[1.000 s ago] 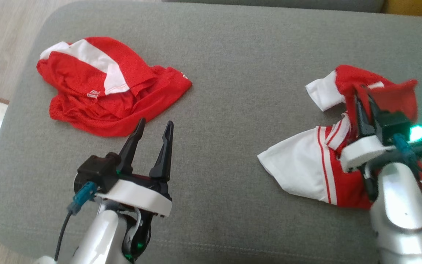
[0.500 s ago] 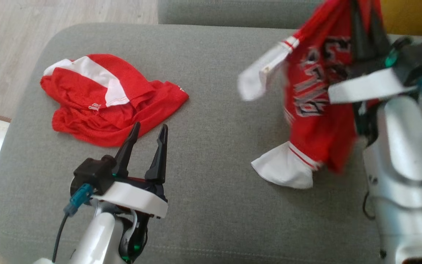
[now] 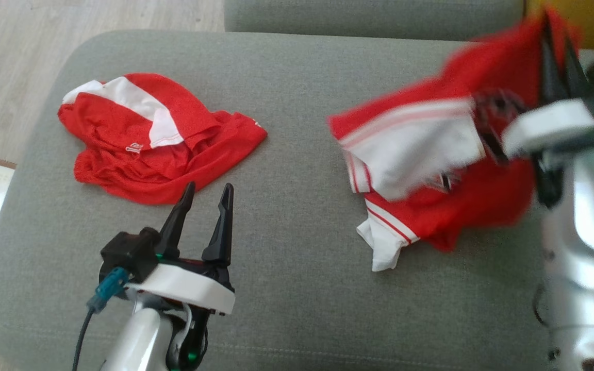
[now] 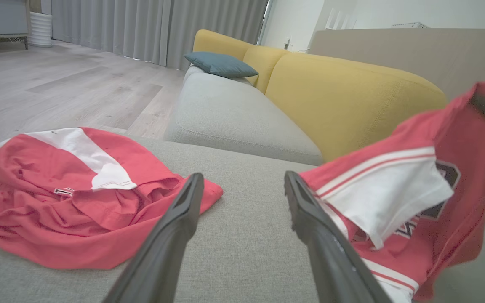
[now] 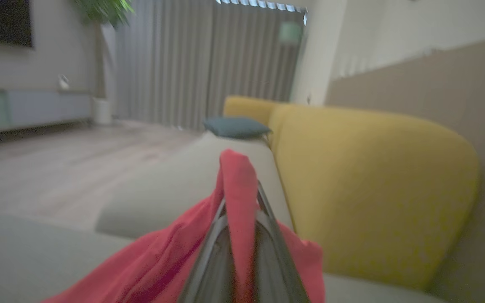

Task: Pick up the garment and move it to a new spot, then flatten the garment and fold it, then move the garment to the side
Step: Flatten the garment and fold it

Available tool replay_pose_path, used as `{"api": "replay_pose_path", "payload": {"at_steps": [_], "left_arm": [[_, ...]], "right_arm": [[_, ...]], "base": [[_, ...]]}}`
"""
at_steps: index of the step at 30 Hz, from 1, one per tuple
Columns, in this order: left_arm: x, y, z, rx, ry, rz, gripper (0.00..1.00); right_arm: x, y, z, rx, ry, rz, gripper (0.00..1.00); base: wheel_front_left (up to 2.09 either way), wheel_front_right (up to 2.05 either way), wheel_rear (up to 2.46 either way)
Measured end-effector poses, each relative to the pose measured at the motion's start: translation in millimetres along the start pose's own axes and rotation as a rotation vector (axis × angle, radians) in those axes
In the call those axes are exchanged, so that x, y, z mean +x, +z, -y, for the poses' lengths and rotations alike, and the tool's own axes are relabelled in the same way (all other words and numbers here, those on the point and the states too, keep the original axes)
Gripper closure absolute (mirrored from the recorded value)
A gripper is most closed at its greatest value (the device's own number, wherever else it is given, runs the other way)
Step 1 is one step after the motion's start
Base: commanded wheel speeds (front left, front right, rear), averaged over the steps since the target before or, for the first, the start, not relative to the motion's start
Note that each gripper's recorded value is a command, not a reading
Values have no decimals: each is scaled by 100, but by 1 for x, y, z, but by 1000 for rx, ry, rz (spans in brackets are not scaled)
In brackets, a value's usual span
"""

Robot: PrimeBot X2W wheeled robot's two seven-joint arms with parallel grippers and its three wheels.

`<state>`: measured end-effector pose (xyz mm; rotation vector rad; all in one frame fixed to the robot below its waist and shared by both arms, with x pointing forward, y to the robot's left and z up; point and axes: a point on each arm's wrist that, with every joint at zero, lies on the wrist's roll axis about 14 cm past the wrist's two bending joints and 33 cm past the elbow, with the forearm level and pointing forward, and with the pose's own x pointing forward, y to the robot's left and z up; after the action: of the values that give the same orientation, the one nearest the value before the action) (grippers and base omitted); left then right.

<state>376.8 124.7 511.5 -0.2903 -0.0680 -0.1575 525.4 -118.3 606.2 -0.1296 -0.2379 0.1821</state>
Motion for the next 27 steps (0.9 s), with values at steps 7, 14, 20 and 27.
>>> {"api": "replay_pose_path", "payload": {"at_steps": [7, 14, 20, 27], "left_arm": [[5, -8, 5, -6, -17, -21, 0], [13, -11, 19, -11, -64, -28, 0], [20, -5, 31, -16, -99, -6, 0], [22, 6, 48, -9, -146, 27, 0]], "right_arm": [[-52, -90, 56, -19, -166, -279, 0], [-64, -63, 64, 16, -191, -141, 0], [-117, -54, 30, 95, -114, -97, 0], [-172, -47, 22, 155, -128, -94, 0]], "base": [[0, 0, 0], [0, 0, 0], [0, 0, 0], [0, 0, 0]]}}
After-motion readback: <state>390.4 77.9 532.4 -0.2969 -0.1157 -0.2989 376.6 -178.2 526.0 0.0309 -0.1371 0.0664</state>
